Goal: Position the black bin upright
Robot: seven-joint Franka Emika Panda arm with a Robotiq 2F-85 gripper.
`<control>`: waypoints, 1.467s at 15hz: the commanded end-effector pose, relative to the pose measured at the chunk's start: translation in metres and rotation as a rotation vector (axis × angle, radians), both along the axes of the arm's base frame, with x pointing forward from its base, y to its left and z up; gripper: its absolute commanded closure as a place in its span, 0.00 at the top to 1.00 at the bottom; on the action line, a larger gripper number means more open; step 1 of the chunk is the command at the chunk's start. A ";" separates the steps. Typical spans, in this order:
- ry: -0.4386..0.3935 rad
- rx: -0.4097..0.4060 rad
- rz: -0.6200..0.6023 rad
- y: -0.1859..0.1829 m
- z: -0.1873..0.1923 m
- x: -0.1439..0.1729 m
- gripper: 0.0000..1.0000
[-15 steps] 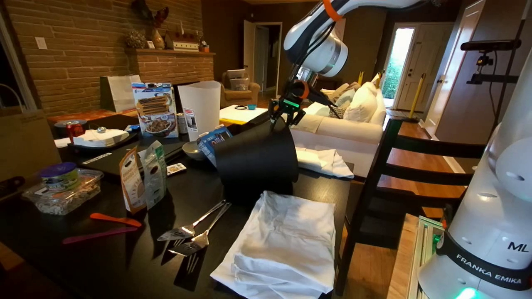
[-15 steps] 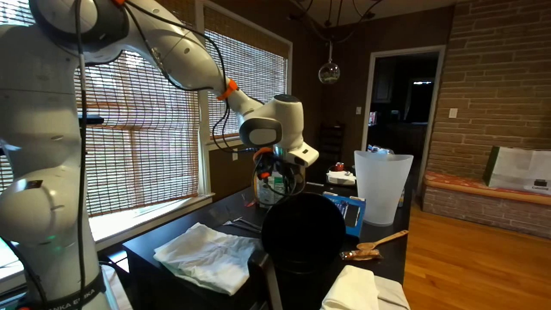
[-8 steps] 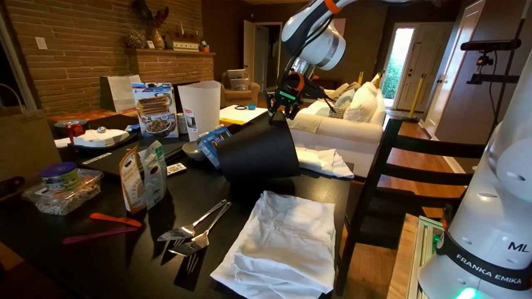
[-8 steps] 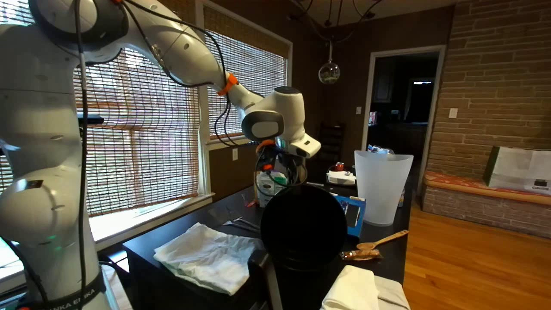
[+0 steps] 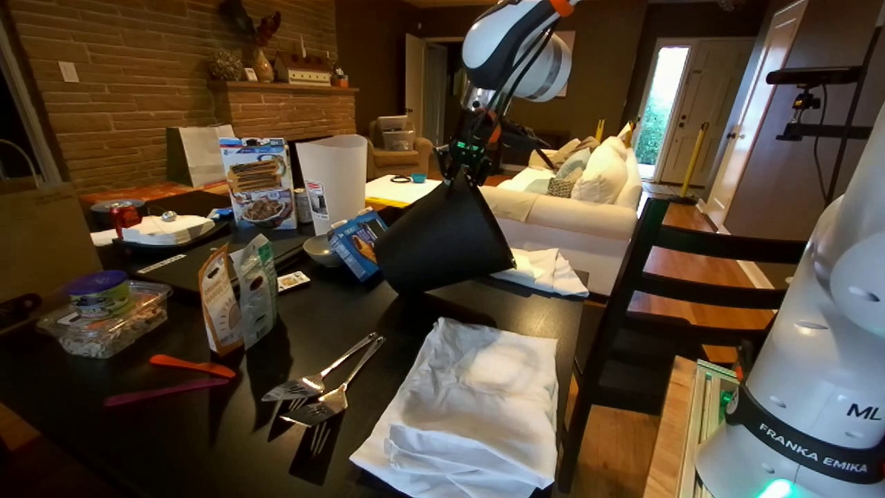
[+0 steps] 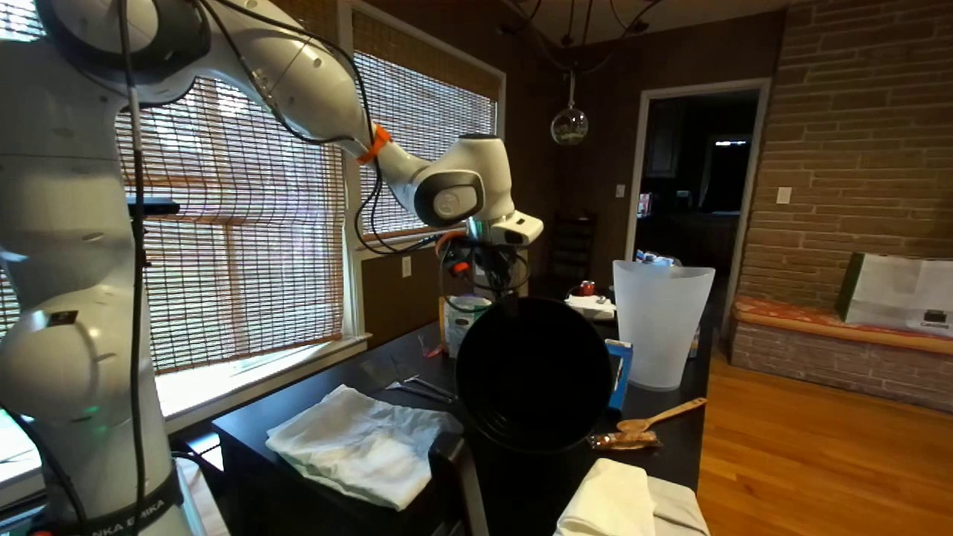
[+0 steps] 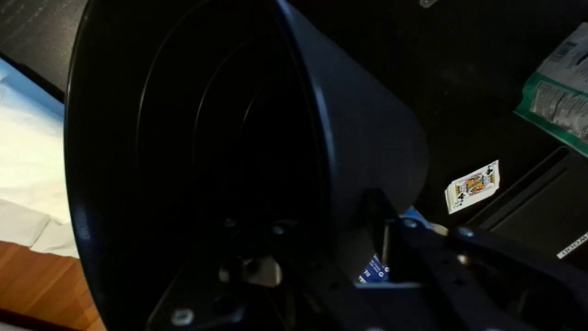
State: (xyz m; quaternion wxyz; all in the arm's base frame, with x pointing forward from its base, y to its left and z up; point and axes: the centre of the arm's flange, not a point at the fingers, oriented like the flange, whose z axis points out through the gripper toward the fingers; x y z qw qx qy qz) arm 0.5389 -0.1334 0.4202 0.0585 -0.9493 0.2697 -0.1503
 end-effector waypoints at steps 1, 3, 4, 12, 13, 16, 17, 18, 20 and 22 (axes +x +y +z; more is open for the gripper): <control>0.061 -0.092 0.093 0.026 -0.001 -0.001 0.03; 0.079 -0.141 0.168 0.039 -0.002 0.004 0.00; 0.102 -0.161 0.203 0.044 -0.004 0.005 0.00; 0.181 -0.233 0.396 0.070 -0.007 0.012 0.01; 0.189 -0.236 0.421 0.070 -0.006 0.012 0.01; 0.205 -0.247 0.505 0.069 0.000 0.017 0.01; 0.200 -0.247 0.531 0.069 0.001 0.020 0.01; 0.202 -0.248 0.555 0.069 0.002 0.022 0.01; 0.190 -0.251 0.604 0.071 0.004 0.028 0.01; 0.191 -0.256 0.653 0.073 0.004 0.033 0.01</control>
